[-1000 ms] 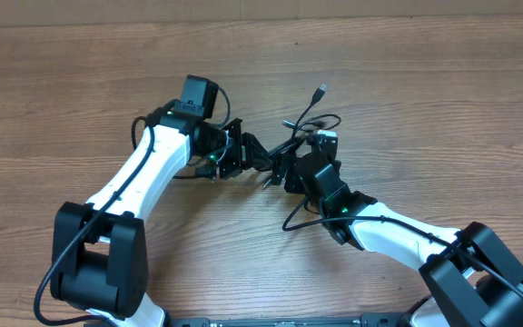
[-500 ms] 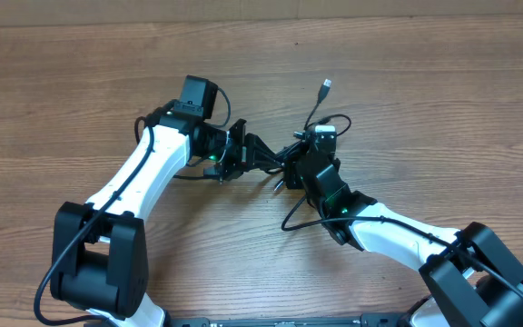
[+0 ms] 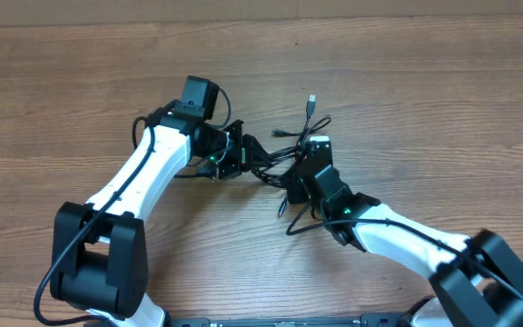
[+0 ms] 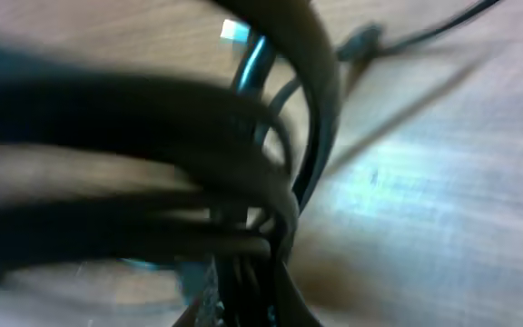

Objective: Untangle cables

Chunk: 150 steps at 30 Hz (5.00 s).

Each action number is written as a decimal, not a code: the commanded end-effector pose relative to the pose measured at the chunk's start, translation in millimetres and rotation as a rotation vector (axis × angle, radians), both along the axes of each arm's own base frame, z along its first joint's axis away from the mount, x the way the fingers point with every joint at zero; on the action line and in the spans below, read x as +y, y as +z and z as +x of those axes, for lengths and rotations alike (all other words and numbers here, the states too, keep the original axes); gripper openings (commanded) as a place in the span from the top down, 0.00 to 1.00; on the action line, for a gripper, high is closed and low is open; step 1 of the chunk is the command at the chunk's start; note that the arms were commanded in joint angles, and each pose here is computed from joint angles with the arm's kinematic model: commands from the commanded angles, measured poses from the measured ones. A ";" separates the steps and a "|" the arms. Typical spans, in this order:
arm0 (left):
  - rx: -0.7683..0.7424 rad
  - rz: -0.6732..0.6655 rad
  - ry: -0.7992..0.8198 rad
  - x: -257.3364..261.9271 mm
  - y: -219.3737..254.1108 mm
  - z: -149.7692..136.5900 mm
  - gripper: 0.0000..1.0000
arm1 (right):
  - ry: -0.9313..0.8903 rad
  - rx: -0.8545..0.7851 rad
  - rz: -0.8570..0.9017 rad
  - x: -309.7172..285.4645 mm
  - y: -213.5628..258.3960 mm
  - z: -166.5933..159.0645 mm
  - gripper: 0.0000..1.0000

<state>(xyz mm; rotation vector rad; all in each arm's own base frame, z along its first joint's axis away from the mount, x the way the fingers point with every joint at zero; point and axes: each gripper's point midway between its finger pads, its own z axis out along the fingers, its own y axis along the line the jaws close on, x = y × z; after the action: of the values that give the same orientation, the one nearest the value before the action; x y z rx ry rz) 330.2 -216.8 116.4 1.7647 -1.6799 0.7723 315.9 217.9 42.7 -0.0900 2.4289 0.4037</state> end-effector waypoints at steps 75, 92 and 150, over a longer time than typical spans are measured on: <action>-0.359 0.671 -0.291 105.4 -41.3 21.4 0.93 | 0.236 0.012 0.068 -1.6 75.1 -61.6 0.34; -0.815 0.478 -0.679 55.8 -18.9 46.1 0.96 | 0.626 -0.038 -0.040 37.2 34.2 -60.9 0.00; -0.449 0.411 -0.239 42.3 -20.9 34.7 0.59 | 0.043 0.340 0.326 57.1 -34.1 -36.3 0.37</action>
<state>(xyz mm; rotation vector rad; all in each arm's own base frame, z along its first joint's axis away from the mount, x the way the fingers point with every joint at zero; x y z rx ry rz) 359.9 -183.9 96.4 1.7038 -2.3337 0.8137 279.1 272.9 15.9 -0.0096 2.6233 0.8751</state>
